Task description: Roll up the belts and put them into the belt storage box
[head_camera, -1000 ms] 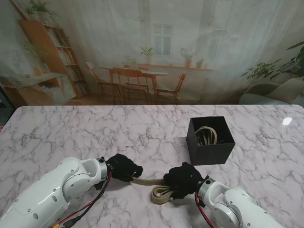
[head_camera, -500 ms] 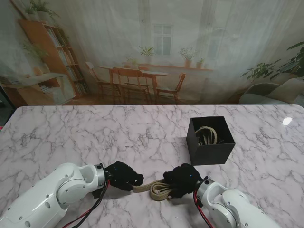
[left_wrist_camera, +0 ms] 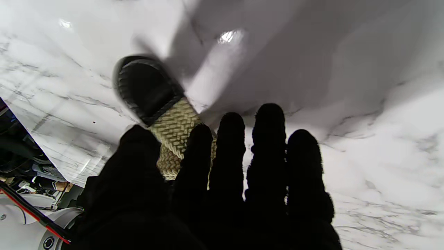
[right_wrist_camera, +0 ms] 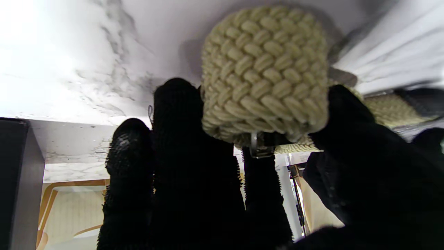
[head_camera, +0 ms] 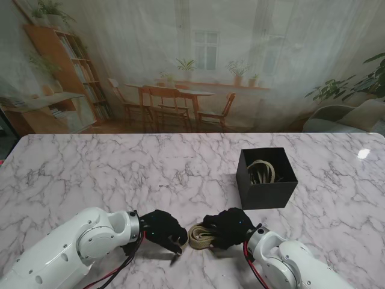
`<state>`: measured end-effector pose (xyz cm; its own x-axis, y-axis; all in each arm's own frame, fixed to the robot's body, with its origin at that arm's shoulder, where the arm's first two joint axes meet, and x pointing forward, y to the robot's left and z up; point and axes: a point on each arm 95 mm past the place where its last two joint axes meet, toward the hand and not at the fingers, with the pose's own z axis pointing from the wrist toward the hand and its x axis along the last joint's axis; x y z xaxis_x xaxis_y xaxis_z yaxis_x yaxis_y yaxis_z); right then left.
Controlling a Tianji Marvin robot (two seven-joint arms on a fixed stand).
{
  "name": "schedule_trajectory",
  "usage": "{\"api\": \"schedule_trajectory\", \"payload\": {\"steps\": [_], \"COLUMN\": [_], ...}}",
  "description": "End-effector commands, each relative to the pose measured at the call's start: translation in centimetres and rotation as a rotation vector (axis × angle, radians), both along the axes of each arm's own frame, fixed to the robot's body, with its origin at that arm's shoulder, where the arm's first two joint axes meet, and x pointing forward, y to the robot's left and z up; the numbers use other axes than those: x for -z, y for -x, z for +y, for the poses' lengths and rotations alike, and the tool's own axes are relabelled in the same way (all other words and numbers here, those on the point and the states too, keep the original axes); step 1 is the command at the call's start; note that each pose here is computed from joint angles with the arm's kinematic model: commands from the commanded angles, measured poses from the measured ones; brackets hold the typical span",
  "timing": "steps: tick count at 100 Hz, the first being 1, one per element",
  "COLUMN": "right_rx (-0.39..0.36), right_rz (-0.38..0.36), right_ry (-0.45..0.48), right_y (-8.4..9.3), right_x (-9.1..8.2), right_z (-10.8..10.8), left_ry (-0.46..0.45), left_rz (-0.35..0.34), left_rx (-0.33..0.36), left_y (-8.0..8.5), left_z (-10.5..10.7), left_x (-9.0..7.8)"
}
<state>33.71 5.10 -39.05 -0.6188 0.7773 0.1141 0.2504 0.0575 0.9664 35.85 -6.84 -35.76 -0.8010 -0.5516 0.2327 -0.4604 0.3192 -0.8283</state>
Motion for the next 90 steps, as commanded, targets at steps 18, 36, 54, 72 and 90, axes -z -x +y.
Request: {"api": "schedule_trajectory", "payload": {"steps": [18, 36, 54, 72, 90], "right_rx": [0.002, -0.001, -0.001, -0.039, -0.047], "right_rz": [0.031, 0.039, 0.064, 0.040, 0.001], "right_ry": [0.016, 0.012, -0.006, 0.040, 0.067], "right_y": [0.34, 0.36, 0.42, 0.45, 0.54], "right_x": [0.97, 1.00, 1.00, 0.94, 1.20], "right_z": [-0.04, -0.01, 0.08, -0.10, 0.12], "left_ry": [-0.037, -0.030, -0.035, -0.048, -0.045], "left_rz": [0.077, 0.107, 0.121, 0.123, 0.131], "left_rx": [0.023, 0.021, 0.021, 0.022, 0.019], "left_y": [0.21, 0.20, 0.30, 0.41, 0.58], "left_z": [-0.14, -0.32, -0.25, -0.09, -0.08], "left_x": [0.66, 0.71, 0.65, 0.51, 0.36]}}
